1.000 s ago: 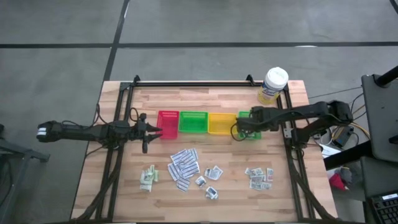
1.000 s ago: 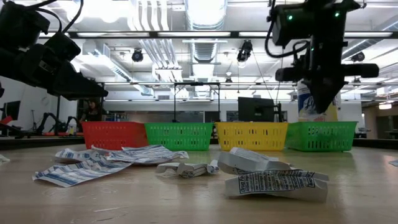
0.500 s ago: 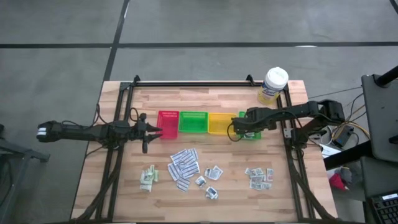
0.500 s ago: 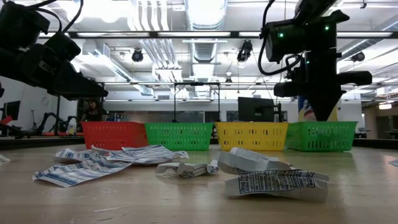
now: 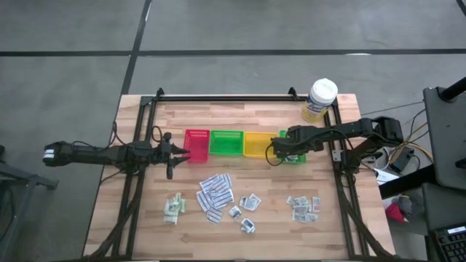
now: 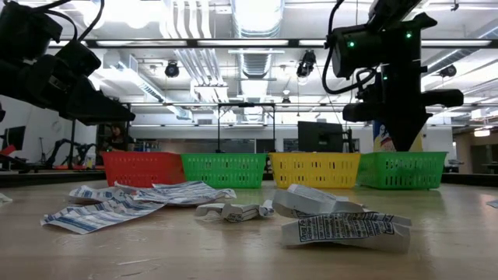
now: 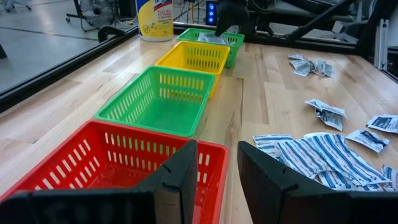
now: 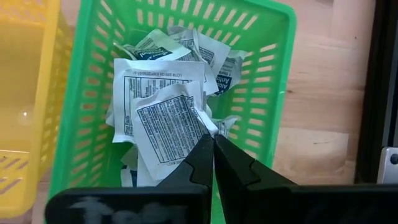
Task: Pick & Place First Aid Supplies
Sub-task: Put the blue alcohol pad into the right green bin
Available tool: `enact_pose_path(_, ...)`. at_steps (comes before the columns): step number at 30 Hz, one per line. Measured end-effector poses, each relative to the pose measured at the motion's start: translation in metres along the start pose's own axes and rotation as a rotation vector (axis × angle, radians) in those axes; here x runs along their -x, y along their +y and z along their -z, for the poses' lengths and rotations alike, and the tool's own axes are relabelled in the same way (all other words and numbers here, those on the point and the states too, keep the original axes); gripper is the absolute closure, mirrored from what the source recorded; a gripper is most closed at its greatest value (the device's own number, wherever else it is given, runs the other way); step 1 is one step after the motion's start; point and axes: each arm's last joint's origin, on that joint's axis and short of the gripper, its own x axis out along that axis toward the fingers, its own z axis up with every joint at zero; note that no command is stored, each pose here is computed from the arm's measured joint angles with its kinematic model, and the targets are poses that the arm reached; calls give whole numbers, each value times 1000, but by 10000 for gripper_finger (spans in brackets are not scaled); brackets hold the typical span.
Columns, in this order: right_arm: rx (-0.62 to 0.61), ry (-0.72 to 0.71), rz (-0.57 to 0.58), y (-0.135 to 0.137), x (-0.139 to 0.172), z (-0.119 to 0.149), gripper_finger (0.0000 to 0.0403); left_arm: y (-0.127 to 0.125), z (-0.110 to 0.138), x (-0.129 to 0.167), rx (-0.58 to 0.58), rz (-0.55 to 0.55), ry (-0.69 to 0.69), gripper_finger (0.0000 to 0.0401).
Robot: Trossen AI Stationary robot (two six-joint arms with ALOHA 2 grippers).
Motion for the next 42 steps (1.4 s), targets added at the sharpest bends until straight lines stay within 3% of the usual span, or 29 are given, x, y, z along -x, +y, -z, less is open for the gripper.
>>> enact_pose_path(12, 24, -2, -11, 1, 0, 0, 387, 0, 0, 0, 0, 0, 0, 288)
enact_pose_path(26, 59, 34, -26, 2, 2, 0, 290, 0, 0, 0, 0, 0, -1, 288)
enact_pose_path(30, 122, 80, -65, 6, 9, -1, 278, 0, 0, 0, 0, 0, -1, 288)
enact_pose_path(42, 146, 58, -146, 17, 61, -16, 277, 0, 0, 0, -1, 0, -1, 288)
